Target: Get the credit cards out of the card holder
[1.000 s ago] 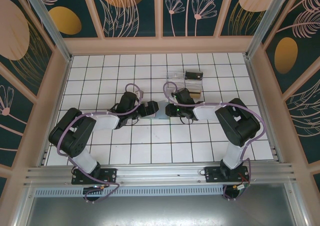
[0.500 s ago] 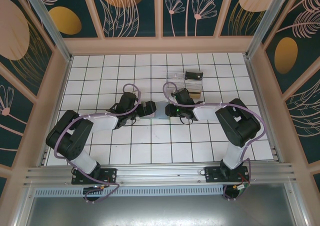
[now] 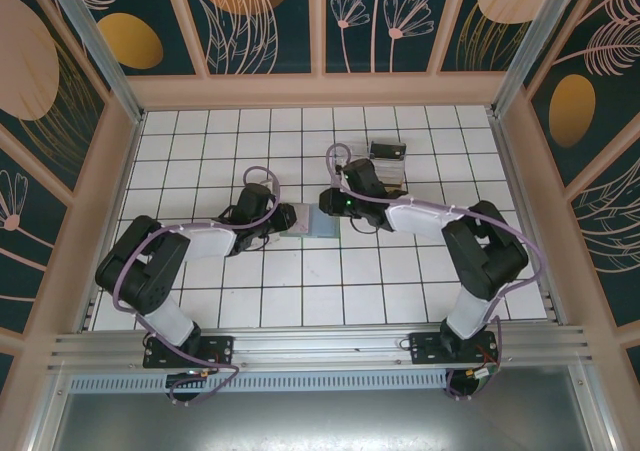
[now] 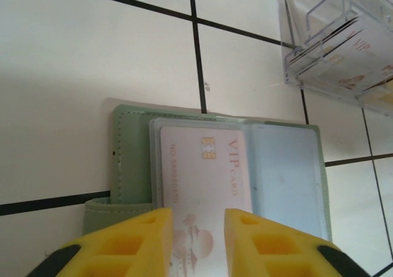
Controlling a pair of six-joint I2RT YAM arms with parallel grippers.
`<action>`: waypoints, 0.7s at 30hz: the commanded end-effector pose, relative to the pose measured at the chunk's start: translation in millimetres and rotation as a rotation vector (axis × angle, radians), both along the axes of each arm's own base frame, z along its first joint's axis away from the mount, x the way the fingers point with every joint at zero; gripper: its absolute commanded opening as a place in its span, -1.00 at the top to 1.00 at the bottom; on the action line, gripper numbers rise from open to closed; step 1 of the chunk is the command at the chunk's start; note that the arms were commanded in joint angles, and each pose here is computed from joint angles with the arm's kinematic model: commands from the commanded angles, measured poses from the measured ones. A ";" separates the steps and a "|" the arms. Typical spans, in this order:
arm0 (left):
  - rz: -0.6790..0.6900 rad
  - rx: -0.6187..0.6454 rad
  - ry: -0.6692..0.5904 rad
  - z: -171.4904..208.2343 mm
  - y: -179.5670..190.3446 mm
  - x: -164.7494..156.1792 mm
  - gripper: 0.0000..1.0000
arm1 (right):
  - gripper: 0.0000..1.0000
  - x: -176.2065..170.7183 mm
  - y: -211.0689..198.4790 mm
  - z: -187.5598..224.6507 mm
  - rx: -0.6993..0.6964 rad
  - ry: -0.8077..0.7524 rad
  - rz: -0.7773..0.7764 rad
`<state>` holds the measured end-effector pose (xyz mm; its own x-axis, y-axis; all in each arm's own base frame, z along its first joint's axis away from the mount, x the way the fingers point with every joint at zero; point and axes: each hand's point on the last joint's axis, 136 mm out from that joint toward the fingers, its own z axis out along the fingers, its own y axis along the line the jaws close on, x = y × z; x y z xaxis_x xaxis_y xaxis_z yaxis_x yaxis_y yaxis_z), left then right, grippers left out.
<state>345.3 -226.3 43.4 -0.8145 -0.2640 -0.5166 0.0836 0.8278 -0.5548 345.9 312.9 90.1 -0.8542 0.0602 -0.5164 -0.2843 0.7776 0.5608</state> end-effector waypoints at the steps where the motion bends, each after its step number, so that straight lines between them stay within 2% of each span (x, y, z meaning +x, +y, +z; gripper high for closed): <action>1: 0.004 0.012 -0.030 1.0 1.7 9.7 0.48 | 0.55 -4.1 23.3 -1.6 0.090 0.072 0.045; 3: 0.004 0.017 -0.030 -0.7 2.3 10.7 0.58 | 0.60 -4.3 31.4 -3.1 0.119 0.100 0.060; 6: 0.003 0.022 -0.023 -5.8 2.9 9.9 0.62 | 0.64 -6.1 37.2 -10.1 0.141 0.143 0.068; 21: 0.024 0.049 0.043 -31.7 11.1 -1.4 0.77 | 0.60 -14.3 39.6 -47.3 0.145 0.288 0.047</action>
